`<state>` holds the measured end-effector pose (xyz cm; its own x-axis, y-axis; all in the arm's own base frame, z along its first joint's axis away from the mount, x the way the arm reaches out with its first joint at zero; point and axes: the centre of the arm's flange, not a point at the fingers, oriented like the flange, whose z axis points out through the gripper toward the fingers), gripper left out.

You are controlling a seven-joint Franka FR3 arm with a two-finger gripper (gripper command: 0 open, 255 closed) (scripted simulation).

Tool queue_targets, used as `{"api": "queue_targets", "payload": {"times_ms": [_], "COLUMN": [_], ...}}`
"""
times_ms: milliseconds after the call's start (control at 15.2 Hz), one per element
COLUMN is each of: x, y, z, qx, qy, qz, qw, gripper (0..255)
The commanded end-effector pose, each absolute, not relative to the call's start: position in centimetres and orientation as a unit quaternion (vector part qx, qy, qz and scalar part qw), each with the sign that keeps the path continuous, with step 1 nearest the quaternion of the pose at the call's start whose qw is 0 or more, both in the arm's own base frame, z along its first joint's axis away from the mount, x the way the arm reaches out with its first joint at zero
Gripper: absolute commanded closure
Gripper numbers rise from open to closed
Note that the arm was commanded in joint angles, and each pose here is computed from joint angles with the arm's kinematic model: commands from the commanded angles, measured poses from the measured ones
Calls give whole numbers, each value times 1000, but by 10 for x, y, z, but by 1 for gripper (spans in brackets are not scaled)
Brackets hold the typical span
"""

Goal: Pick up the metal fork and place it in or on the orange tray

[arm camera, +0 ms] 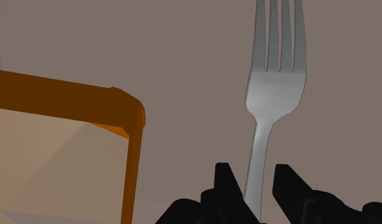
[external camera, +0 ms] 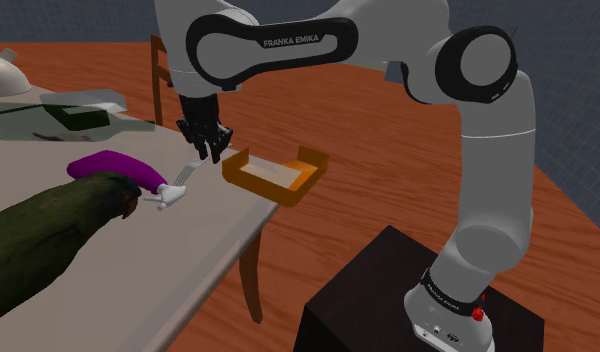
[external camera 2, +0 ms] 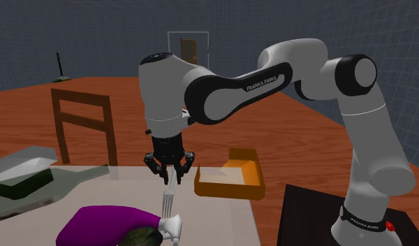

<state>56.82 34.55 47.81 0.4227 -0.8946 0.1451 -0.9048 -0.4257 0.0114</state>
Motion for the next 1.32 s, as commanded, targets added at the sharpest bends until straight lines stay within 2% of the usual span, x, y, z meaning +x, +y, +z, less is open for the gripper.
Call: {"api": "queue_targets", "payload": {"times_ms": [0, 198, 1254], "x": [568, 568, 568], "y": [345, 345, 345], "z": [478, 478, 562], "qx": [842, 842, 842], "qy": [-534, -534, -534], "qz": [58, 58, 58], "qw": [44, 44, 44], "gripper": [255, 255, 255]}}
